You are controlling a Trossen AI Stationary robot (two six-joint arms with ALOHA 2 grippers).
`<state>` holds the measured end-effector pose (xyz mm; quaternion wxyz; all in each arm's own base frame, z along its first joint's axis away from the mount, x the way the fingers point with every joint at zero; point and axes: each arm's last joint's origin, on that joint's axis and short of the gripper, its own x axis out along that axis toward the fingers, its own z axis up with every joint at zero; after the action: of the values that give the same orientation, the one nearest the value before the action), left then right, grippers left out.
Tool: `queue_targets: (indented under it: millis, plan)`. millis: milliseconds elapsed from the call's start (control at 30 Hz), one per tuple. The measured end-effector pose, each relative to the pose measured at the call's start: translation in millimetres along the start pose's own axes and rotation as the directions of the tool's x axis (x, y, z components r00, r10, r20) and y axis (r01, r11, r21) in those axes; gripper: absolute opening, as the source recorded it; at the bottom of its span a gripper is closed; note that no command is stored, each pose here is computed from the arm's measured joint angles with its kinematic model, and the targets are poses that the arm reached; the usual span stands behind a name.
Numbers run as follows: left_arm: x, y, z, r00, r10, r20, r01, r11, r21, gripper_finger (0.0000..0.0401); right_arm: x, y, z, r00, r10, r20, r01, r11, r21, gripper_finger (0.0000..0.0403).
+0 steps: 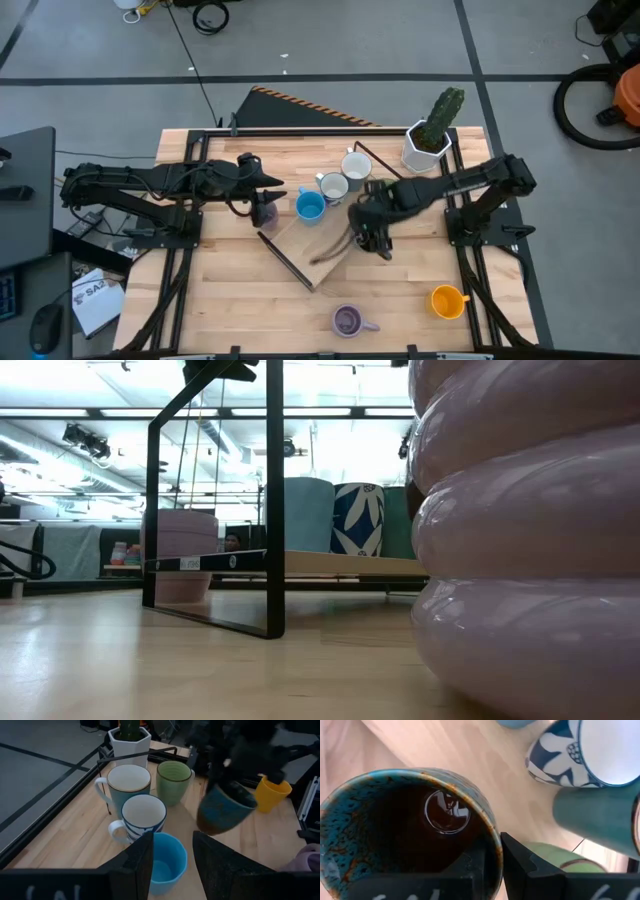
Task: Place coffee mugs
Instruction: Put the dark green mug on the shelf
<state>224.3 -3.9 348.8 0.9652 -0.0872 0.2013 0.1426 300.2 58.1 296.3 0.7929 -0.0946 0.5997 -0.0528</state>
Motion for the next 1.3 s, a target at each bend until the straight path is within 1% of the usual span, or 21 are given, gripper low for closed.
queue_targets:
  millis: [133,267,333,433,533,733,967,1167,1300]
  plan:
    - [-0.2,0.1,-0.2,1.000,0.000,-0.002,0.000,1.000,0.001,0.0142,6.3,-28.4,4.4,1.000,0.027,0.003,-0.027,0.999,0.024,0.0043]
    - [-0.2,0.4,-1.1,1.000,0.003,-0.011,-0.003,1.000,0.007,0.0142,11.5,-50.2,6.9,0.998,0.058,0.021,-0.059,0.998,0.036,0.0043]
    - [-0.3,0.5,-1.5,1.000,0.004,-0.015,-0.004,1.000,0.012,0.0142,13.2,-58.4,9.1,0.996,0.078,0.049,-0.080,0.996,0.043,0.0043]
    - [-0.4,0.6,-1.7,1.000,0.005,-0.017,-0.004,1.000,0.013,0.0142,15.4,-68.6,8.2,0.992,0.119,0.051,-0.121,0.992,0.039,0.0043]
    - [-0.4,0.8,-2.5,1.000,0.006,-0.025,-0.006,1.000,0.016,0.0142,16.9,-76.5,8.2,0.989,0.133,0.062,-0.136,0.989,0.050,0.0043]
    - [-0.4,1.1,-3.8,0.999,0.010,-0.039,-0.009,1.000,0.021,0.0142,20.6,-82.1,9.0,0.988,0.144,0.063,-0.148,0.987,0.058,0.0043]
    - [-0.5,1.2,-3.9,0.999,0.011,-0.040,-0.010,1.000,0.021,0.0142,40.4,-79.2,13.9,0.988,0.154,-0.001,-0.154,0.987,0.053,0.0043]
    - [-0.6,1.6,-5.4,0.998,0.015,-0.055,-0.013,1.000,0.026,0.0142,45.9,-82.6,14.8,0.990,0.142,-0.017,-0.140,0.988,0.064,0.0044]
    - [-0.6,1.7,-5.9,0.998,0.016,-0.060,-0.014,1.000,0.027,0.0142,46.2,-82.5,14.6,0.990,0.138,-0.020,-0.137,0.988,0.064,0.0057]
